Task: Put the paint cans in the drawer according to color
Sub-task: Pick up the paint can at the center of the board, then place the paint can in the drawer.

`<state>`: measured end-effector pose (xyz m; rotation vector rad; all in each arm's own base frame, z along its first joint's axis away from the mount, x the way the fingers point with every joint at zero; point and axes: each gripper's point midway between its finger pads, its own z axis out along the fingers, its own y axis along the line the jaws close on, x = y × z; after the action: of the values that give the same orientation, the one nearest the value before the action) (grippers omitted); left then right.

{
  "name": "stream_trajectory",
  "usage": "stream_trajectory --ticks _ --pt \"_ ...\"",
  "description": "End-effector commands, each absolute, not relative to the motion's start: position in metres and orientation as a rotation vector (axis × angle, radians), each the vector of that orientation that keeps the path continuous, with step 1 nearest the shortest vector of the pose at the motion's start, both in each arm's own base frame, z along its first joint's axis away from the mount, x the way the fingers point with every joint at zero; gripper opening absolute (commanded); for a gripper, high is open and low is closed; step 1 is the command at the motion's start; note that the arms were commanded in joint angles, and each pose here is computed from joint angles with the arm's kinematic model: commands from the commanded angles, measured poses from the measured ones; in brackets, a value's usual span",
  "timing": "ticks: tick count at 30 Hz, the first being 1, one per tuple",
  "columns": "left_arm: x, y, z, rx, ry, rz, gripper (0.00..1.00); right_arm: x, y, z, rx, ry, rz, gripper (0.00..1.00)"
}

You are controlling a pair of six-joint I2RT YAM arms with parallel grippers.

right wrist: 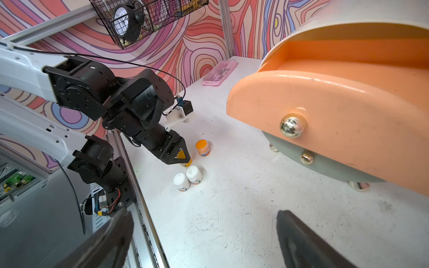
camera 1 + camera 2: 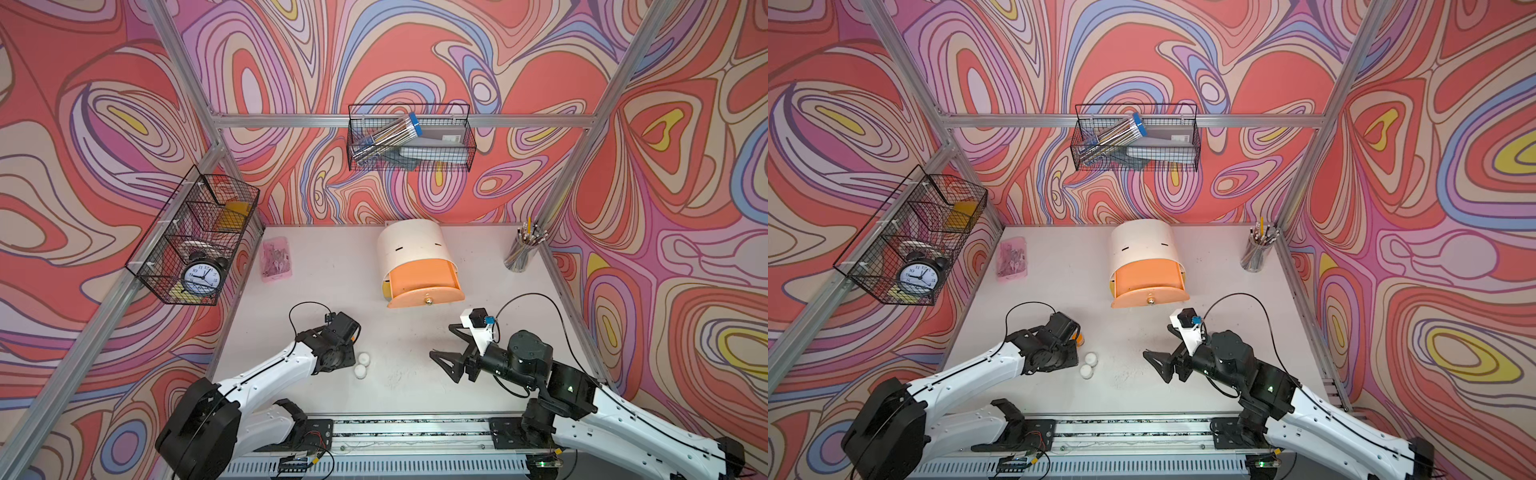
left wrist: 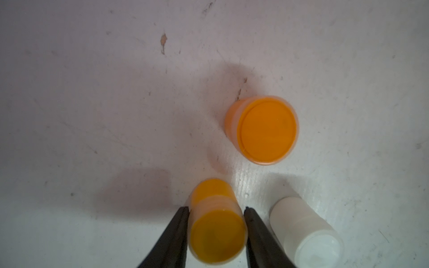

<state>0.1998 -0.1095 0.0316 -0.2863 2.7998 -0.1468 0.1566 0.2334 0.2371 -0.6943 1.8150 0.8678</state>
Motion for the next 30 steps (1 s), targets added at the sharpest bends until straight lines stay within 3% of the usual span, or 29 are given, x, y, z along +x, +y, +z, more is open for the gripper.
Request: stream_trajectory --ticks 1,5,9,15,18,30 --pt "0.199 -0.104 0.030 -0.306 2.775 -0.117 0.24 0.156 0.232 0.234 -0.698 1.814 0.855 0.98" --pt "0.205 -0.091 0.062 -0.292 2.693 -0.061 0.17 0.157 0.231 0.233 -0.692 1.821 0.849 0.98" --pt "0.218 -0.090 0.135 -0.241 2.575 -0.087 0.17 0.158 0.229 0.233 -0.683 1.823 0.838 0.98" --pt "0.266 -0.154 0.281 -0.030 2.376 -0.369 0.18 0.161 0.221 0.236 -0.641 1.813 0.811 0.98" --pt "0.287 -0.195 0.320 0.106 2.322 -0.415 0.18 0.163 0.218 0.235 -0.626 1.818 0.796 0.98" --pt "0.333 -0.293 0.295 0.345 2.417 -0.403 0.20 0.165 0.205 0.240 -0.568 1.802 0.766 0.98"
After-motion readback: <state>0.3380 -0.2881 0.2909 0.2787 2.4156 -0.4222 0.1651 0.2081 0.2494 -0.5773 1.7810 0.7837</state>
